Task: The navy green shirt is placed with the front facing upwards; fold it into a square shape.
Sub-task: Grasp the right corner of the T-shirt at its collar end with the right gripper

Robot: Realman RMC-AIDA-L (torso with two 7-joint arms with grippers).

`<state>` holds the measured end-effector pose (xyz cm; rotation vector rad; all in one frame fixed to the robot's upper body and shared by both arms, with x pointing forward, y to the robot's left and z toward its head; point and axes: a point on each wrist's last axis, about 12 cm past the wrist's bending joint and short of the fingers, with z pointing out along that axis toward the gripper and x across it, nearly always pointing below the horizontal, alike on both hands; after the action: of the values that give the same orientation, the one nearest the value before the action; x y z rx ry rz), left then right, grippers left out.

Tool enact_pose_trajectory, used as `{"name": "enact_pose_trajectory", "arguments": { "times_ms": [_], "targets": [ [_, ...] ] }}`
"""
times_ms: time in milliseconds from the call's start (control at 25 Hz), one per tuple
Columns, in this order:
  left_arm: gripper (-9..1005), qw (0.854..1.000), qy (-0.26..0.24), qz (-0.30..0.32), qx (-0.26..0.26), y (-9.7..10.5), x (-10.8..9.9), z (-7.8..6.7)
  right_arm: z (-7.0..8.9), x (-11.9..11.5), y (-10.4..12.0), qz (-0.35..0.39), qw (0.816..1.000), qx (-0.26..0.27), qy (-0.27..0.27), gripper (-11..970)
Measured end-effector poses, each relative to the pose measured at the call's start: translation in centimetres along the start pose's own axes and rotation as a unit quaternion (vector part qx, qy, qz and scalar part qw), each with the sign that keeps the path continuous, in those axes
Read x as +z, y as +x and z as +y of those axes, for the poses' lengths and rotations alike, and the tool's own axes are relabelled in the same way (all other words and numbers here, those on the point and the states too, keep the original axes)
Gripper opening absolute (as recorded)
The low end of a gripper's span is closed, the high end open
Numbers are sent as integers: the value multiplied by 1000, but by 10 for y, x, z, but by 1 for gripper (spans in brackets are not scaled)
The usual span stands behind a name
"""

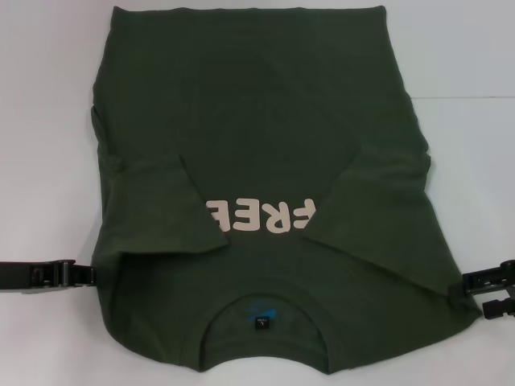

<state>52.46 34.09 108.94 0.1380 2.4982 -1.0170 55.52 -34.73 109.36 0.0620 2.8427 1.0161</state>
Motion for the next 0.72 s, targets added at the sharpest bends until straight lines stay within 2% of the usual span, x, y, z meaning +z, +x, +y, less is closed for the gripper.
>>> {"name": "enact_pose_trajectory", "arguments": {
  "times_ms": [720],
  "targets": [
    [67,1000,5,-2,0,0,1,-1,1,10,1,-1,1000,1,0,913]
  ]
}}
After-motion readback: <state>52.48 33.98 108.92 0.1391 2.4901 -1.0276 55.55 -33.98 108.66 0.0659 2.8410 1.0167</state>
